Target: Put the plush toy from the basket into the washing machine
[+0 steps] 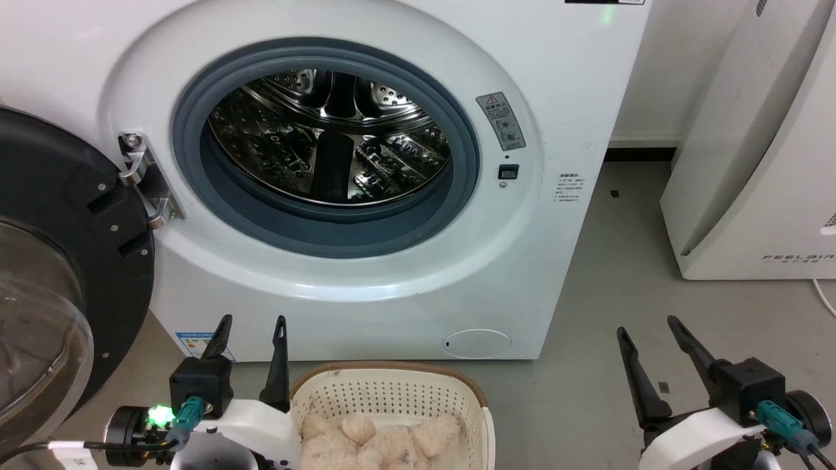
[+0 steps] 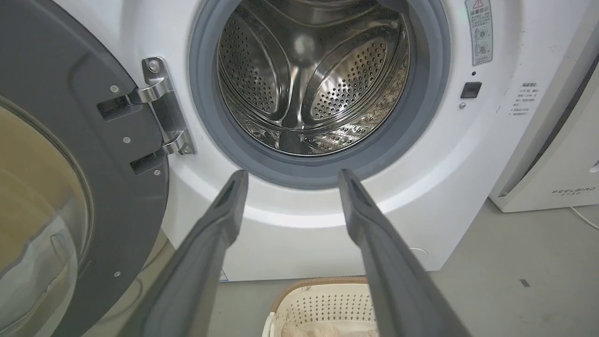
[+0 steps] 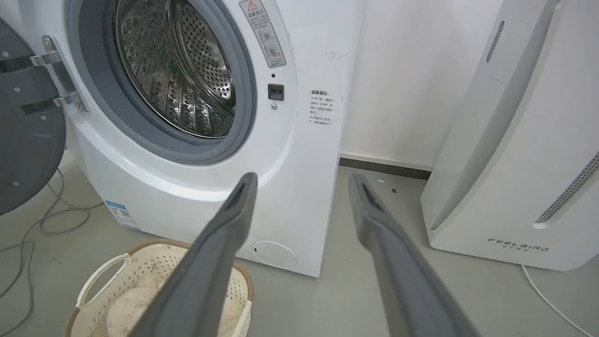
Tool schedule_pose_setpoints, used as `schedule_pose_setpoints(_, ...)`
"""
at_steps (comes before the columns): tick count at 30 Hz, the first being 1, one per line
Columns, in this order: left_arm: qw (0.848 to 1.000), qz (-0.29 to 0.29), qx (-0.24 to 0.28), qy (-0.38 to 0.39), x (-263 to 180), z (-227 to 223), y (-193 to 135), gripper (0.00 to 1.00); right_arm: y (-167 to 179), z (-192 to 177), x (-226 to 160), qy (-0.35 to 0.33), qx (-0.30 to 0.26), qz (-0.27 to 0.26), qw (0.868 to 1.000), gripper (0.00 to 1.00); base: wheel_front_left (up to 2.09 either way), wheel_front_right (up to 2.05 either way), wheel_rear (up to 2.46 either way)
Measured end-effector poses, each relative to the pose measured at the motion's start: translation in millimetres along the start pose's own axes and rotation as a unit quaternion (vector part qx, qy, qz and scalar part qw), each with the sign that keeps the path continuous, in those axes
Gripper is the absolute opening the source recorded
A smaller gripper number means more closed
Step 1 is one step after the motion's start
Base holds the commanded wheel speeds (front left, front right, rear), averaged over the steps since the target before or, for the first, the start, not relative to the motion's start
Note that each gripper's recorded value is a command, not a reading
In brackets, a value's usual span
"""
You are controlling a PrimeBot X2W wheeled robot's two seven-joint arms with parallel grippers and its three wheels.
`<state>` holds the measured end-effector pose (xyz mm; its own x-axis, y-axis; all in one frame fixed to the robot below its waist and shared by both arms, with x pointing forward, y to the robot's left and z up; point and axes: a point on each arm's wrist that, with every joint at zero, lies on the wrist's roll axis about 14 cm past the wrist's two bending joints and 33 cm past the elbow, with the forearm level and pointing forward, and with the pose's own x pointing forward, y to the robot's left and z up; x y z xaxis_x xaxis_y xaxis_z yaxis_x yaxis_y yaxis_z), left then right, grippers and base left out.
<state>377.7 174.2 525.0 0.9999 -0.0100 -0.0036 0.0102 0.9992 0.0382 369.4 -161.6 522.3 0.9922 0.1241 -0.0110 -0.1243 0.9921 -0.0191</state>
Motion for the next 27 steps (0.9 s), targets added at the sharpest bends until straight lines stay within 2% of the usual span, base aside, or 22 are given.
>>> schedule_pose_setpoints(17,0.998,-0.032,0.003,0.044,31,-35,-21,1.0,-10,-8,13,-0.001,0.024,-0.012,1.0,1.0,0.0,0.0,0.0)
schedule_pose_setpoints(27,0.989,-0.068,0.02,0.128,51,-94,-38,1.0,-19,-18,28,0.004,0.036,-0.024,0.999,1.0,0.0,0.0,0.0)
